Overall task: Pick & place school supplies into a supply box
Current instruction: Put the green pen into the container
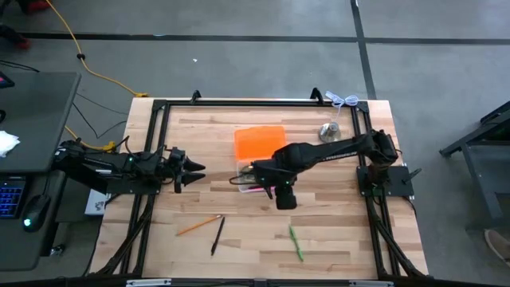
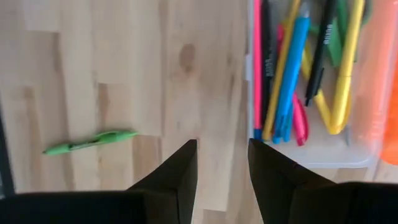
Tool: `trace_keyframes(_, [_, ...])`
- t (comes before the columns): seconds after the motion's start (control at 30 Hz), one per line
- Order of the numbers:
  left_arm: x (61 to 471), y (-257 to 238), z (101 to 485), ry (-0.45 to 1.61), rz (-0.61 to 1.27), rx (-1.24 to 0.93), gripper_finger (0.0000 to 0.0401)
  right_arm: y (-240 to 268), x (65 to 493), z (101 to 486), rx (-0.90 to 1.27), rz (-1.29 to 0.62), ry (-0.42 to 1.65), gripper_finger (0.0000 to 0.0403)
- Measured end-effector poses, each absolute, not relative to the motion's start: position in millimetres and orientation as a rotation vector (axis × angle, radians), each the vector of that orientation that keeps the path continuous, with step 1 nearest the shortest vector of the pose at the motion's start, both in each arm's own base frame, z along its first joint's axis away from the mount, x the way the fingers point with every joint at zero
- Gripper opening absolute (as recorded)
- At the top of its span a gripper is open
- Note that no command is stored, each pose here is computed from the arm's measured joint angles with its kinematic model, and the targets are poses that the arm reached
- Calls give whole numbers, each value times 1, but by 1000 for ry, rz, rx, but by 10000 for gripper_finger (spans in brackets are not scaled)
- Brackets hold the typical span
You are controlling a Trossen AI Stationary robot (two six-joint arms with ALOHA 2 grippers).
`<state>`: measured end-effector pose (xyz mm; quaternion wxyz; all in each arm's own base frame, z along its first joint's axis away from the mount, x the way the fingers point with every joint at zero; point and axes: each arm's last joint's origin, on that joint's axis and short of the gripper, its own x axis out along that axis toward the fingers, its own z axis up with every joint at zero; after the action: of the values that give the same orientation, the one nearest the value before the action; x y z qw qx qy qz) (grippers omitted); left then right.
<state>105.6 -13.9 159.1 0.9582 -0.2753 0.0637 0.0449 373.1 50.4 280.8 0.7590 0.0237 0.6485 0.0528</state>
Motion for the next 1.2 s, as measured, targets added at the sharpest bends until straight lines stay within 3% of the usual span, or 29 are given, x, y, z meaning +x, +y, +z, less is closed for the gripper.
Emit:
trace_keyframes(0.6, [106,-16,159,151,37,-611,232,106,332,328,183,72,1312,119])
trace_keyframes(1.2, [106,-16,158,159,25,-611,232,182,298,329,340,-79,1289,119])
